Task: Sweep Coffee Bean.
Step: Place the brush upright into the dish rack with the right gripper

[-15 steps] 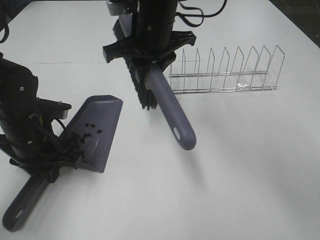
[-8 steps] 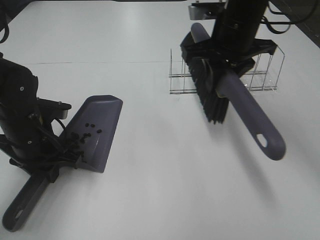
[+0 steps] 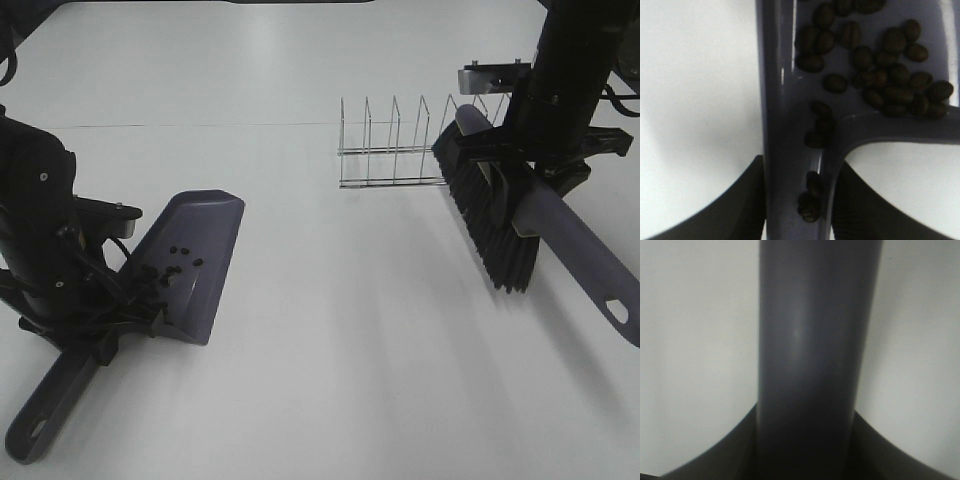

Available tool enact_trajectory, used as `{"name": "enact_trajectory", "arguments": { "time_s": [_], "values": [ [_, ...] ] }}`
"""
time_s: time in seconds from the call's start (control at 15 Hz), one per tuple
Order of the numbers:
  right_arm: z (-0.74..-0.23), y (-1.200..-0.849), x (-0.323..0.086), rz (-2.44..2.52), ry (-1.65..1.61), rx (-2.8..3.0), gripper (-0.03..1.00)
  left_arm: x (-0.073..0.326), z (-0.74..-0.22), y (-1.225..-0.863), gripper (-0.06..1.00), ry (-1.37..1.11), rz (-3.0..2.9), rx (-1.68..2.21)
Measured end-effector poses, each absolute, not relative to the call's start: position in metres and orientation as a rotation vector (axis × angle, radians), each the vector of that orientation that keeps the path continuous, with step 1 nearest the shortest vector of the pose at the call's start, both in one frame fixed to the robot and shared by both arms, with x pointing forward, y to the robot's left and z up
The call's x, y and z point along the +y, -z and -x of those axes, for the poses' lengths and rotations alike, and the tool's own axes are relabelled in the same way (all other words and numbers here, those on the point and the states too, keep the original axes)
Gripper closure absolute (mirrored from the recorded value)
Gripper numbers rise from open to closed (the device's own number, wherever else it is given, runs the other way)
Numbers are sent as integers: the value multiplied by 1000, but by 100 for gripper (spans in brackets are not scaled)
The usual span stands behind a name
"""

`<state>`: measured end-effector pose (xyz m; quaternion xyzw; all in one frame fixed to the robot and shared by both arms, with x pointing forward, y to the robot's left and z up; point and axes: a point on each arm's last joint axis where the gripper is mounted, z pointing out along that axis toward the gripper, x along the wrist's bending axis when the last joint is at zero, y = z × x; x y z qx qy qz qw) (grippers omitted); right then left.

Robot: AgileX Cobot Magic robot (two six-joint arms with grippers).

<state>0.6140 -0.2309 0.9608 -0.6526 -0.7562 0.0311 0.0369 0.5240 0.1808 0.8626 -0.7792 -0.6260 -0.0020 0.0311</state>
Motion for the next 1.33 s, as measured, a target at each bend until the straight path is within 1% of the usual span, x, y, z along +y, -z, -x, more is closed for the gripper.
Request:
{"name": "enact_trajectory", "arguments": {
  "time_s": [0.27,0.47,0.87,1.0,1.33],
  "values": [
    [-621,-929,-250,1999,-237,-2296,63,181,-524,-863,63,3,2397,-1928],
    [-628,-926,-250,2002,-239,-2311,63,180,-524,-863,63,-4,2392,-1933],
    [-670,-918,-251,2055,-185,-2346,63,180,-524,-863,63,-6,2390,-1933],
    [-685,-918,-257,2086,-126,-2328,63,180,-524,-863,63,-6,2390,-1933],
    [-716,-921,-256,2132,30,-2331,63,180,-524,-863,63,-6,2390,-1933]
  ]
}}
